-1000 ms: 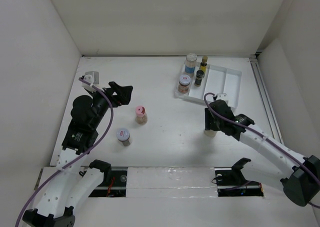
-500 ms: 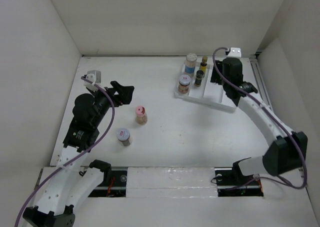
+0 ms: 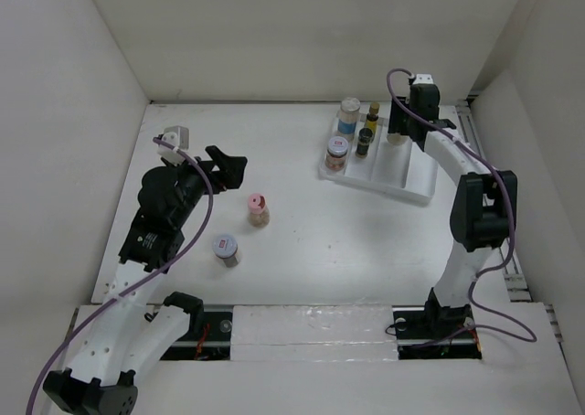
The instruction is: Organize the condiment bottles
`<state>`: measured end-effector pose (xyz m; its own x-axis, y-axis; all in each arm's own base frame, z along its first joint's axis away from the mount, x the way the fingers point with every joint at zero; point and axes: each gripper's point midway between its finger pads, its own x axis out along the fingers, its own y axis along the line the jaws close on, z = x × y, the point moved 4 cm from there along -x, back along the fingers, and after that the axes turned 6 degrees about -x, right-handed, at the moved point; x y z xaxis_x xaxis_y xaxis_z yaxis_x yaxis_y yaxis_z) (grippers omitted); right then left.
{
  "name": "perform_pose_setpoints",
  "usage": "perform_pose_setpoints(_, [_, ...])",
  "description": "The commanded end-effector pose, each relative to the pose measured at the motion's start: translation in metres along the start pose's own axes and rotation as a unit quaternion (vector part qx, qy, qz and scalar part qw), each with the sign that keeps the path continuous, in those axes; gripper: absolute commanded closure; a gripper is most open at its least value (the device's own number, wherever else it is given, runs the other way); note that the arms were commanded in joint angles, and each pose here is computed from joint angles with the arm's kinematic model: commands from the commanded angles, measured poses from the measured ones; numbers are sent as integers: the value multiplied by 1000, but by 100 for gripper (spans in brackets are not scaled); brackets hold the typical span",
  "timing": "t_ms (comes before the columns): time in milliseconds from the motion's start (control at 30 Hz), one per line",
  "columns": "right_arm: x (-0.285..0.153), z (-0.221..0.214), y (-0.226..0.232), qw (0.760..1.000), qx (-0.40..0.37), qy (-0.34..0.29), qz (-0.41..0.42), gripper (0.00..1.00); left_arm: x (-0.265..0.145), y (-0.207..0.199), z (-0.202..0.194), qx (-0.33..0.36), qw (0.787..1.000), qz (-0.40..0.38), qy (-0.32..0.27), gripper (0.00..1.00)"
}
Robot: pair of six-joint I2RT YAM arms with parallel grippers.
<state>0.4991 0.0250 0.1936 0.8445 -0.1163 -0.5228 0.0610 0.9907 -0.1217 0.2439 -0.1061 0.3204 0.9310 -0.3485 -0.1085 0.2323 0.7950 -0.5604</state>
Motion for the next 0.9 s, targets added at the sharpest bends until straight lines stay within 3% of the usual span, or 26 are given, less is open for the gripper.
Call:
perform_pose_setpoints(0, [11,42,-7,997,13,-71,8,37,3,-3,6,4,1000,-7,-16,4])
perform_pose_setpoints(200, [41,33,-7,998,19,-55,16,33,5,-2,4,3,1000,-4,-12,4])
perform_pose_setpoints(367, [46,31,-12,998,21,-52,12,15,5,-2,4,3,1000,-4,-12,4])
perform_pose_setpoints(500, [18,52,-13,997,18,-80,8,3,5,-2,4,3,1000,-4,-12,4])
perform_pose_setpoints(633, [-50,87,-10,990,10,-138,16,0,3,-3,6,4,1000,-7,-16,4])
perform_pose_setpoints(733, [-83,73,38,983,-17,-150,106,10,0,-4,8,4,1000,-10,-21,4])
perform_pose_setpoints(800, [-117,74,77,961,-41,-189,196,19,0,-4,8,4,1000,-10,-21,4])
perform_pose_setpoints(833, [-128,49,115,950,-68,-175,249,34,-3,-5,11,4,1000,-8,-29,4])
perform_pose_setpoints(867, [-139,41,136,939,-78,-178,284,43,-3,-3,9,4,1000,-5,-25,4])
